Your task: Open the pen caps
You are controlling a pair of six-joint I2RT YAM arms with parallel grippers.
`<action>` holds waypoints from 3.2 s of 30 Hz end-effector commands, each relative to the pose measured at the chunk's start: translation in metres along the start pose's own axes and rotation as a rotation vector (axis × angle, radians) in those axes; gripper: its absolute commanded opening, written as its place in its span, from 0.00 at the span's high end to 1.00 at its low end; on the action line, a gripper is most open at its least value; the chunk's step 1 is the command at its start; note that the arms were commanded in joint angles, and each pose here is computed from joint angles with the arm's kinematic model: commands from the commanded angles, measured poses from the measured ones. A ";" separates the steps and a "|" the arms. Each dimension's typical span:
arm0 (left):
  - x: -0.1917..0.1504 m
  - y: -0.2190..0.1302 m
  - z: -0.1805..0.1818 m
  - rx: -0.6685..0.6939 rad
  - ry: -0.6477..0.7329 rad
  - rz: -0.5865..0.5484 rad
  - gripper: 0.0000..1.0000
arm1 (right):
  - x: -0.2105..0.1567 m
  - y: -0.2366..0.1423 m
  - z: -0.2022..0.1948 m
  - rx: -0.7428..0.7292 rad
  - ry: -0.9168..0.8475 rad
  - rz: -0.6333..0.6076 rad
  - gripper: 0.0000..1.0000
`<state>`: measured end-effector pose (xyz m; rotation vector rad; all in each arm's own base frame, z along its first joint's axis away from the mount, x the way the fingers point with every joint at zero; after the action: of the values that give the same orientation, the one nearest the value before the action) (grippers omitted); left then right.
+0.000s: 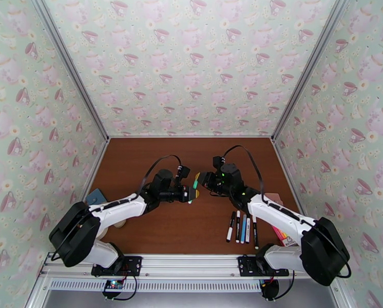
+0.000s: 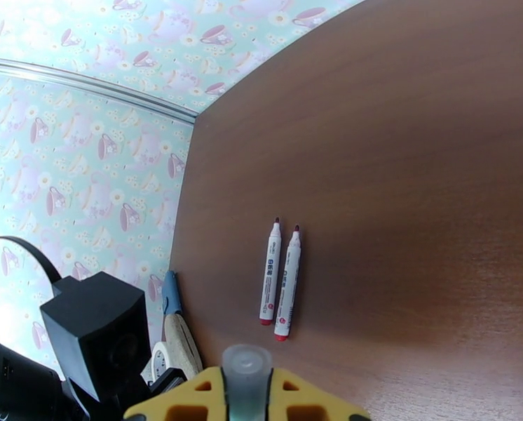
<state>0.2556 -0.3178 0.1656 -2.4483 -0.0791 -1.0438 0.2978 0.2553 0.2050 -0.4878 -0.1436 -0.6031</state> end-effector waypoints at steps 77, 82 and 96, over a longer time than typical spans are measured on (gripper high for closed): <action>-0.005 0.005 -0.020 0.026 0.213 0.069 1.00 | -0.006 -0.004 0.024 0.149 -0.032 0.179 0.81; -0.006 0.006 -0.018 0.031 0.210 0.071 1.00 | -0.006 -0.005 0.027 0.160 -0.028 0.182 0.88; -0.026 -0.005 0.010 0.325 0.329 0.188 1.00 | 0.027 -0.020 0.006 -0.024 0.049 0.023 1.00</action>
<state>0.2388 -0.3308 0.1666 -2.1182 0.0635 -1.3004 0.2950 0.2495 0.2009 -0.4831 -0.0782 -0.4773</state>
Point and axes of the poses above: each hand's point on the last joint's axis, 136 mm out from that joint toward the fingers, its own y axis out along the fingers, its own z axis along the line the jaws close on, x = y × z, the point moved 2 cm from there along -y, back along the fingers, and after that the axes turned 13 degrees about y, right-handed, at the moved point
